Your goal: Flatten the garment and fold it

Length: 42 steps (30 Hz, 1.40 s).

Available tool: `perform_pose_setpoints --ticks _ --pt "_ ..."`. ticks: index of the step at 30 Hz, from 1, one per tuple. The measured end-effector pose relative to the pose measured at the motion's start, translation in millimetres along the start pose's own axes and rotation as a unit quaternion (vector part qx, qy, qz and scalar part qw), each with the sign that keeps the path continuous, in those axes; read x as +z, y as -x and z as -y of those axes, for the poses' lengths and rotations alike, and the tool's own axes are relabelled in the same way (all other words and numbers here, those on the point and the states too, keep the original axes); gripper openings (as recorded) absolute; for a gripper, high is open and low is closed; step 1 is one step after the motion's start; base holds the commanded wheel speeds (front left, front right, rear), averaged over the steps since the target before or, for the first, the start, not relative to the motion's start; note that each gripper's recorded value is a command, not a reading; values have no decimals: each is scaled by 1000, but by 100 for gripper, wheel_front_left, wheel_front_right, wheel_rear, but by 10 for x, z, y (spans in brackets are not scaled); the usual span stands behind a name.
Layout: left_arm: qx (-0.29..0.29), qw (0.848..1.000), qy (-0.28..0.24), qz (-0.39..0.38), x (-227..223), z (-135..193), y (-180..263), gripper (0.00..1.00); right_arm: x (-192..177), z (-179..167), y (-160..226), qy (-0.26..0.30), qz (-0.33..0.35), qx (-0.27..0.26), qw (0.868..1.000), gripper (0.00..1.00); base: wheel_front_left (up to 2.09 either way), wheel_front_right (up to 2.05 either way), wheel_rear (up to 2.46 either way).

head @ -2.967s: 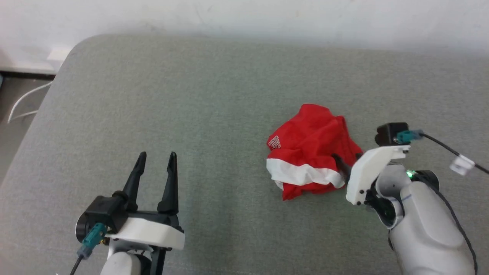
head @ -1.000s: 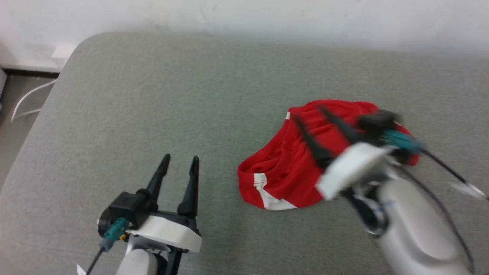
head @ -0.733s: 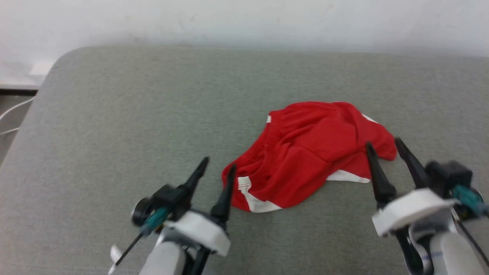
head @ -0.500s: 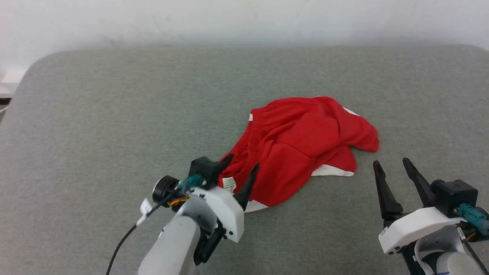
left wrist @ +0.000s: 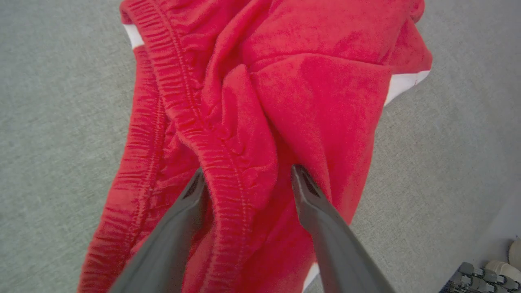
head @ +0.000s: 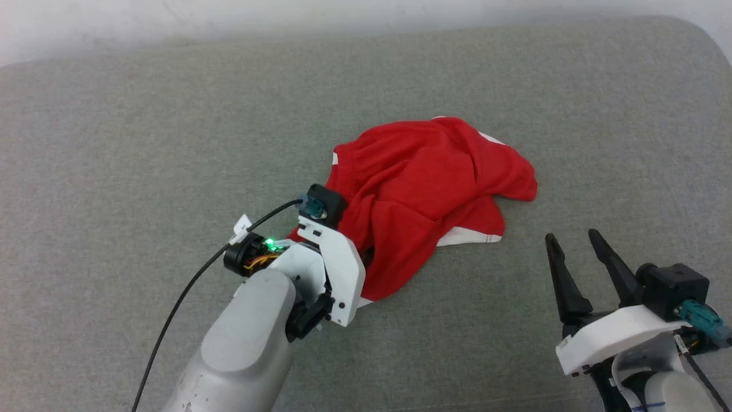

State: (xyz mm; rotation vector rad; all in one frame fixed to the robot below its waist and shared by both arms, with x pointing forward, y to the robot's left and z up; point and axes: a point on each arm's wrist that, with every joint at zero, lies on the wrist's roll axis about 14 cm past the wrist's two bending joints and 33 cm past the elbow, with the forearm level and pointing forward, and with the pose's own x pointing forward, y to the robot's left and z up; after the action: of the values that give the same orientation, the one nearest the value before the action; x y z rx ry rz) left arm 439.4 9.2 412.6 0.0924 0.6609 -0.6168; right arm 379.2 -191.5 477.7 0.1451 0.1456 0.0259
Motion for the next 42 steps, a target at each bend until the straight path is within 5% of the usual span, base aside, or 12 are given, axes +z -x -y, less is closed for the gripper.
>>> perform_pose_setpoints --ticks 1,2,3,4,5,6,11,17,28,29,42 --pt "-5 1000 0 -7 -7 22 -19 100 -4 12 -3 -1 1 -2 1000 100 0 0 0" --pt "-9 1000 -2 -12 -11 41 -33 88 -11 22 -7 -1 0 -3 1000 100 0 0 0" --pt "-13 1000 -4 -14 -5 55 -44 50 -17 28 -10 -1 -1 -4 1000 100 0 0 0" --pt "-18 1000 -6 -14 10 82 -52 33 -25 33 -10 -1 -2 -5 1000 100 0 0 0" --pt "-21 1000 -7 -8 44 92 -52 4 -30 33 -10 -1 -3 -5 1000 100 0 0 0" --pt "-23 1000 -7 3 100 97 -46 0 -31 32 -10 -2 -3 -5 1000 100 0 0 0" --pt "-12 996 16 81 410 7 36 0 -16 -28 -18 -2 0 4 1000 100 0 0 0" --pt "97 976 83 174 657 -623 257 0 3 -113 -31 -2 1 17 1000 100 0 0 0" --pt "280 921 203 181 44 -1655 594 0 -36 -195 -82 -1 -10 30 1000 100 0 0 0" --pt "283 918 210 181 -14 -1665 606 100 -40 -199 -86 -1 -10 30 999 100 0 0 0" --pt "276 889 205 304 -136 -1496 1043 100 -126 -483 -336 47 -46 73 995 100 0 0 0"
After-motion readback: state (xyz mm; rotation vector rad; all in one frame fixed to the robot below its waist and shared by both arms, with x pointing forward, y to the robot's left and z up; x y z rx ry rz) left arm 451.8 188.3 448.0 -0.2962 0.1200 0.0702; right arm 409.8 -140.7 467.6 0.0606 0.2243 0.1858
